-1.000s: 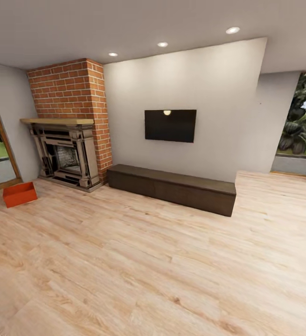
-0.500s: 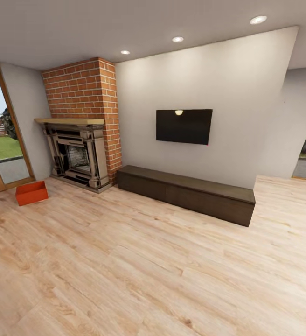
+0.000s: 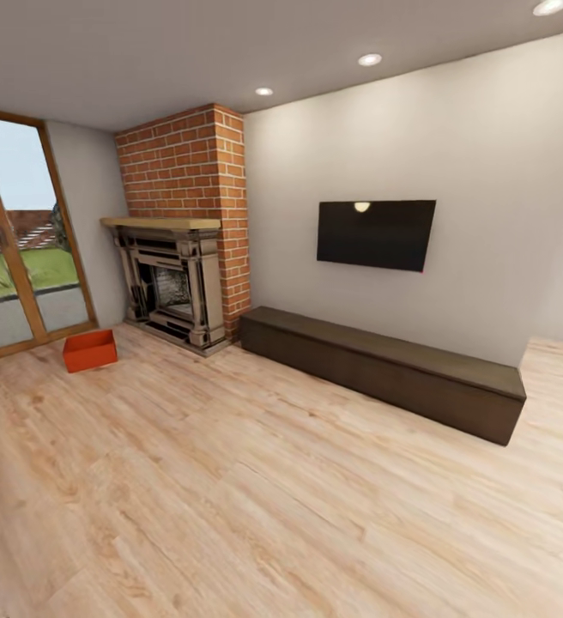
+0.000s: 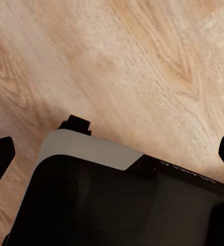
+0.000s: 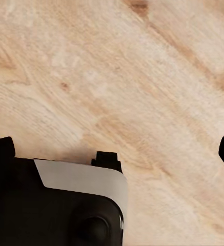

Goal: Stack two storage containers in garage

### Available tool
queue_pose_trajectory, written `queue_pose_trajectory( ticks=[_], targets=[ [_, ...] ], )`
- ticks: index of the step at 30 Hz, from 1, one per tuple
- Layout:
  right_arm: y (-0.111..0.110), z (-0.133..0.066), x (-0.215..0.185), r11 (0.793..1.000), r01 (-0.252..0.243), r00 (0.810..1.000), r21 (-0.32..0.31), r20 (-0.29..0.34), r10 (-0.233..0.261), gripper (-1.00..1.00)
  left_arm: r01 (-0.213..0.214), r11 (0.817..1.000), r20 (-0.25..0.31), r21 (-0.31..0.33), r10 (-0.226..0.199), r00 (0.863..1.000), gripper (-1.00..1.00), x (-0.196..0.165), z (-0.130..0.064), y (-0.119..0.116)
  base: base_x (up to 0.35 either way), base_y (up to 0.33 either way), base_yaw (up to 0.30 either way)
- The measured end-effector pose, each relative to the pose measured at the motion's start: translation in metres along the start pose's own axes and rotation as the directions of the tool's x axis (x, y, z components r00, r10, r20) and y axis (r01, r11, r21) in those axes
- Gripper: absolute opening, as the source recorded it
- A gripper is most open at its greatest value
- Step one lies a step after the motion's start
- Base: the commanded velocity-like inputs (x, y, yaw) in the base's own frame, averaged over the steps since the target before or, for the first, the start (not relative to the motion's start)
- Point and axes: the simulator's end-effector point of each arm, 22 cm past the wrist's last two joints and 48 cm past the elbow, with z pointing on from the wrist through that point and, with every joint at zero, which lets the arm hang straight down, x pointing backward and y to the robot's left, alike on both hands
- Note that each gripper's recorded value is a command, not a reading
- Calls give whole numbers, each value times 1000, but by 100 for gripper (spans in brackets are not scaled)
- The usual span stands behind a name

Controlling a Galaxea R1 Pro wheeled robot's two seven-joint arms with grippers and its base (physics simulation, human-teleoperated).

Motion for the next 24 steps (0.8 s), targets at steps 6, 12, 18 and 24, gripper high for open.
queue_pose_trajectory(
  ticks=[6,12,18,24],
  targets=[
    [0,0,0,1000,0,1000,0,0,0,100,0,1000,2,0,0,1000,100,0,0,0,325,0,268],
    [-1,0,0,1000,-1,1000,1,-1,1,100,0,1000,-1,-1,0,1000,100,0,0,0,325,0,268],
    [0,0,0,1000,-1,1000,0,-2,1,100,0,1000,-2,0,0,1000,100,0,0,0,325,0,268],
    [0,0,-1,1000,-1,1000,0,1,1,100,0,1000,0,1,0,1000,100,0,0,0,325,0,262]
  ],
)
